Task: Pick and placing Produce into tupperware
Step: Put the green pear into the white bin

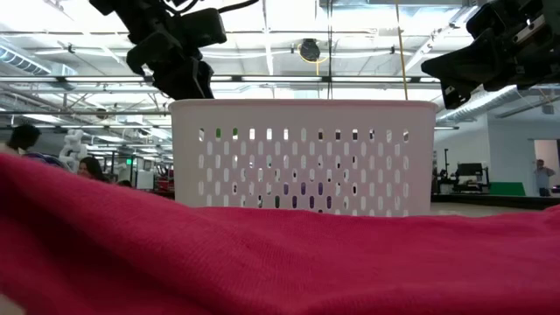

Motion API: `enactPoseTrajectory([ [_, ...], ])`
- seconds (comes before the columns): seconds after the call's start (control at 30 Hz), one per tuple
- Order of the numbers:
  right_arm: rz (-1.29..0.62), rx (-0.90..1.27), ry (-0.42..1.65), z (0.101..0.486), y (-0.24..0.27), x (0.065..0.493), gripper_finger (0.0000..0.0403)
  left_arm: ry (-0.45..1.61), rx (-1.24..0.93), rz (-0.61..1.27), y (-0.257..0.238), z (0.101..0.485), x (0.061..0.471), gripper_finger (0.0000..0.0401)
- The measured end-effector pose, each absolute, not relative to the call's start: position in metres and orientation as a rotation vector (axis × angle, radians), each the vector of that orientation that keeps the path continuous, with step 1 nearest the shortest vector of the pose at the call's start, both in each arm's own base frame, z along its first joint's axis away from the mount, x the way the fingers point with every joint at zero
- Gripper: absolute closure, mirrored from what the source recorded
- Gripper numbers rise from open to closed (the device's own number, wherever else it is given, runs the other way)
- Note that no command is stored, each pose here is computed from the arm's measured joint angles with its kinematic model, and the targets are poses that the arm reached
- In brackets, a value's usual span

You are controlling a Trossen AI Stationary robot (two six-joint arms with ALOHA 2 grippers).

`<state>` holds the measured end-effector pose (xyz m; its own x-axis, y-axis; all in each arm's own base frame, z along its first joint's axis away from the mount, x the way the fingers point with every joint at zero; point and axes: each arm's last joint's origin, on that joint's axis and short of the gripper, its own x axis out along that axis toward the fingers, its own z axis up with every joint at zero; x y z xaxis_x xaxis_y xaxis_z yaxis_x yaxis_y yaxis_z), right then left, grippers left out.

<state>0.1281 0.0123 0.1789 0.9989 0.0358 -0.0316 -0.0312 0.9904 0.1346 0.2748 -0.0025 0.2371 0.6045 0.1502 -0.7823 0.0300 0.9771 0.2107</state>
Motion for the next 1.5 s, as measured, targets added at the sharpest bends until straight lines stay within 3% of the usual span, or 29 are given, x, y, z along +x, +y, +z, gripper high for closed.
enactPoseTrajectory([
  [0.33,0.034,0.128,0.031,0.179,0.012,0.128,0.0403,0.765,0.165,0.028,-0.005,0.243,0.290,0.0200],
  [0.63,0.034,0.128,0.026,0.180,0.012,0.128,0.0403,0.648,0.135,-0.048,-0.020,0.254,0.310,0.0222],
  [1.03,0.034,0.137,0.024,0.180,0.012,0.128,0.0403,0.785,0.246,-0.155,-0.050,0.268,0.363,0.0210],
  [1.5,0.034,0.139,0.024,0.180,0.012,0.128,0.0403,0.880,0.315,-0.337,-0.094,0.221,0.378,0.0199],
])
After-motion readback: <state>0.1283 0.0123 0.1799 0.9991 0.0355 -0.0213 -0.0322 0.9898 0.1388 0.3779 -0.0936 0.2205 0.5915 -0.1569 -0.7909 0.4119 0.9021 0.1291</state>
